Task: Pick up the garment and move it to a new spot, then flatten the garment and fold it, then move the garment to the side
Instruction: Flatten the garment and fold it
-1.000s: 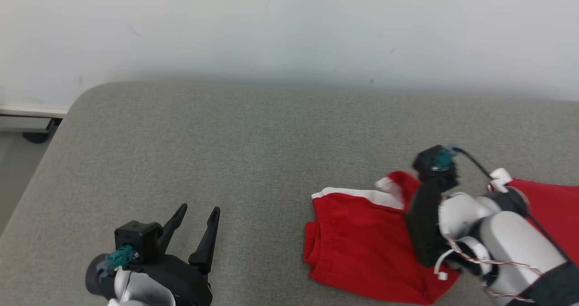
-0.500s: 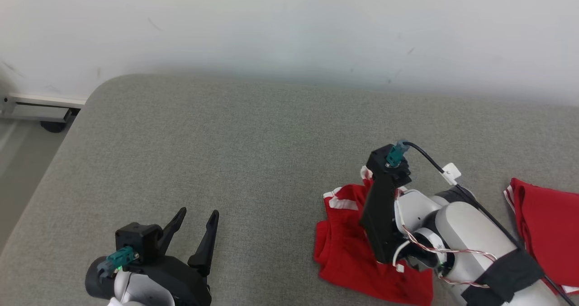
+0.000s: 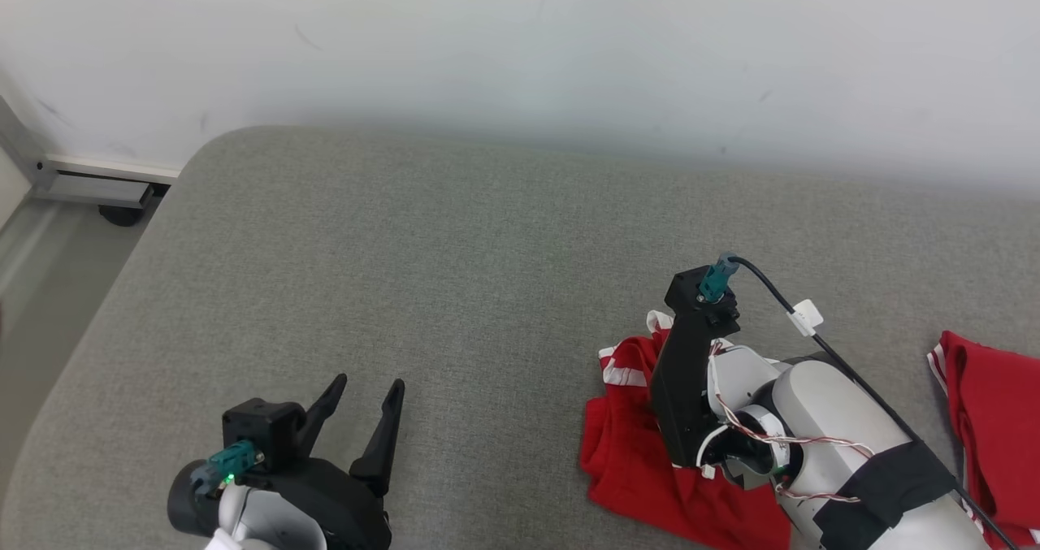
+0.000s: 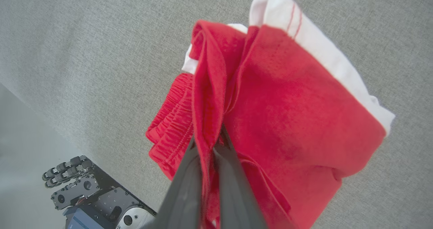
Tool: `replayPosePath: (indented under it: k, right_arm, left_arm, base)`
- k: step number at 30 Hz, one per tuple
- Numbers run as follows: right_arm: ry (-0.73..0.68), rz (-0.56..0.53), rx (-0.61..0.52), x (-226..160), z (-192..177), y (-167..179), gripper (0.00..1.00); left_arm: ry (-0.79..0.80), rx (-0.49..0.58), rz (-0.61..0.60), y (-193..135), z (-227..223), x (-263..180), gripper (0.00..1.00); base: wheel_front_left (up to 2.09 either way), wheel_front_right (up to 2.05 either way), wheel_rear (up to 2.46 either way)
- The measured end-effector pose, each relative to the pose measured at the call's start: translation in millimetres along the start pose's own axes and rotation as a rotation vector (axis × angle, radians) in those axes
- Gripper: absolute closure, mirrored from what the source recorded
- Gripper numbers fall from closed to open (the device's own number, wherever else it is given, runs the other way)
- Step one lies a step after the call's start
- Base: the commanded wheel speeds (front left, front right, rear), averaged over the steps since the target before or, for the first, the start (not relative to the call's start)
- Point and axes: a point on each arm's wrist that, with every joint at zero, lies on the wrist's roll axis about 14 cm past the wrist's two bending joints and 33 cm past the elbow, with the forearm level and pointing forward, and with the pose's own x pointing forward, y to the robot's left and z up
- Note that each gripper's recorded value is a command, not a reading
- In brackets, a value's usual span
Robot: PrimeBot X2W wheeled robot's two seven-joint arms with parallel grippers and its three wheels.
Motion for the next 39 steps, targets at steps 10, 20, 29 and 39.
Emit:
replayPosePath:
  k: [10, 20, 29, 39]
  right_arm:
    - [-0.023, 0.014, 0.020, 6.4, 2.6, 9.1, 0.00]
    - [-0.233, 0.017, 0.039, -16.7, 50.2, 9.2, 0.00]
    - [-0.281, -0.189, 0.055, -52.9, 29.5, -70.6, 0.00]
    - [-0.181, -0.295, 0.177, -58.1, -42.4, -120.8, 0.00]
  left_arm:
    - [-0.005, -0.001, 0.007, 1.6, -0.9, -6.8, 0.00]
    - [-0.020, 0.006, 0.018, 5.4, 2.3, -14.7, 0.00]
    - [-0.003, 0.006, 0.010, 3.7, -8.5, -22.9, 0.00]
    - [-0.023, 0.012, -0.042, -11.9, 0.0, -11.7, 0.00]
  base:
    - [0.00, 0.00, 0.00]
    - [0.00, 0.00, 0.00]
    - [0.00, 0.00, 0.00]
    - [0.00, 0.00, 0.00]
